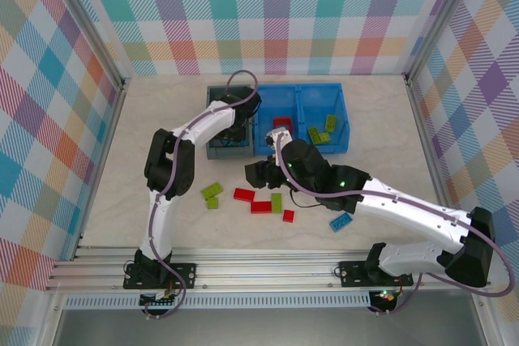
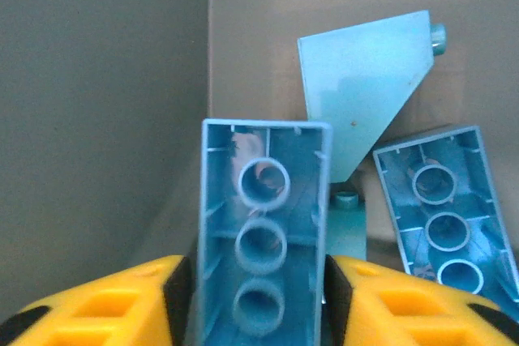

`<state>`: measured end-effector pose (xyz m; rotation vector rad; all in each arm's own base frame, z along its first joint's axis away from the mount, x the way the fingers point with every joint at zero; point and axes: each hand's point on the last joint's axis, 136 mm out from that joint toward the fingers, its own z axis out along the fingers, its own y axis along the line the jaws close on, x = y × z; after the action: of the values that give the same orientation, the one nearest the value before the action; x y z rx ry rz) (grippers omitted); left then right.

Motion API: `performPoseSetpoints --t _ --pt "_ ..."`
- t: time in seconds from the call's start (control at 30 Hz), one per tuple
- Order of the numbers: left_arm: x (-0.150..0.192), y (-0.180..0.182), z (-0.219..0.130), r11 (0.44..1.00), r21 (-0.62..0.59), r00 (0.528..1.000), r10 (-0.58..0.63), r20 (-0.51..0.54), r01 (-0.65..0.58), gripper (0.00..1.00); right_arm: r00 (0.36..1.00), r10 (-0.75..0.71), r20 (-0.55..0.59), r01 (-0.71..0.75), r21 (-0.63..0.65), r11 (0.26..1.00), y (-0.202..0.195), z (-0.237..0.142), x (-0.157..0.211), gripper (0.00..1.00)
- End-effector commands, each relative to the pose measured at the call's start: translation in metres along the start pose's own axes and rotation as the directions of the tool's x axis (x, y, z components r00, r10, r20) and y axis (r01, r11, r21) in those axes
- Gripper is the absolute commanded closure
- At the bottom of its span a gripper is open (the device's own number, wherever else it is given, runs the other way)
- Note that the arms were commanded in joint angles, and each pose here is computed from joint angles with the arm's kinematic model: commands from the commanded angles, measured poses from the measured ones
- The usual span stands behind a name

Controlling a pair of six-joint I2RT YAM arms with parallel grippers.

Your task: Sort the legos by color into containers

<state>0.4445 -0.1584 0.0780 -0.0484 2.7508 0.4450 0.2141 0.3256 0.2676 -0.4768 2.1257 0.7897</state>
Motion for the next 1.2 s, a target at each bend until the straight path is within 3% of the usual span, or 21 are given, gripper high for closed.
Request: performPoseSetpoints --t 0.0,0.2,0.4,0.5,0.63,0.8,1.03,1.17 --pt "-0.007 0.01 -0.026 0.999 0.017 0.999 -0.042 0.031 0.042 0.44 1.0 0.015 0.025 -0.016 0.005 1.0 -0.001 -0.008 -0.004 0.25" --pt "-0.018 0.008 -0.078 0.992 0.106 0.99 -0.084 0.116 0.072 0.38 1.0 0.008 0.024 -0.009 0.055 0.998 -0.013 -0.018 -0.001 0.24" --pt "-0.022 0.035 -0.151 0.973 0.18 0.949 -0.189 0.254 0.145 0.38 0.999 0.043 0.014 -0.044 0.169 0.985 -0.041 -0.034 0.007 0.25" --pt "-0.007 0.052 -0.192 0.958 0.238 0.918 -0.233 0.321 0.16 0.38 0.998 0.042 -0.036 -0.034 0.201 0.979 -0.05 -0.033 0.021 0.26" --pt "0.04 0.072 -0.235 0.926 0.343 0.887 -0.284 0.365 0.156 0.38 0.983 -0.045 -0.178 0.084 0.218 0.972 -0.055 -0.017 0.045 0.26" --pt "0.117 0.097 -0.248 0.836 0.515 0.864 -0.39 0.318 0.187 0.38 0.89 -0.229 -0.394 0.279 0.073 0.958 -0.043 0.019 0.087 0.25" --pt "0.189 0.156 -0.234 0.614 0.719 0.743 -0.637 0.206 0.327 0.38 0.7 -0.416 -0.581 0.463 -0.074 0.883 -0.045 0.085 0.132 0.17" --pt "0.211 0.169 -0.223 0.586 0.737 0.732 -0.655 0.186 0.337 0.36 0.632 -0.456 -0.626 0.506 -0.112 0.855 -0.046 0.117 0.143 0.14"
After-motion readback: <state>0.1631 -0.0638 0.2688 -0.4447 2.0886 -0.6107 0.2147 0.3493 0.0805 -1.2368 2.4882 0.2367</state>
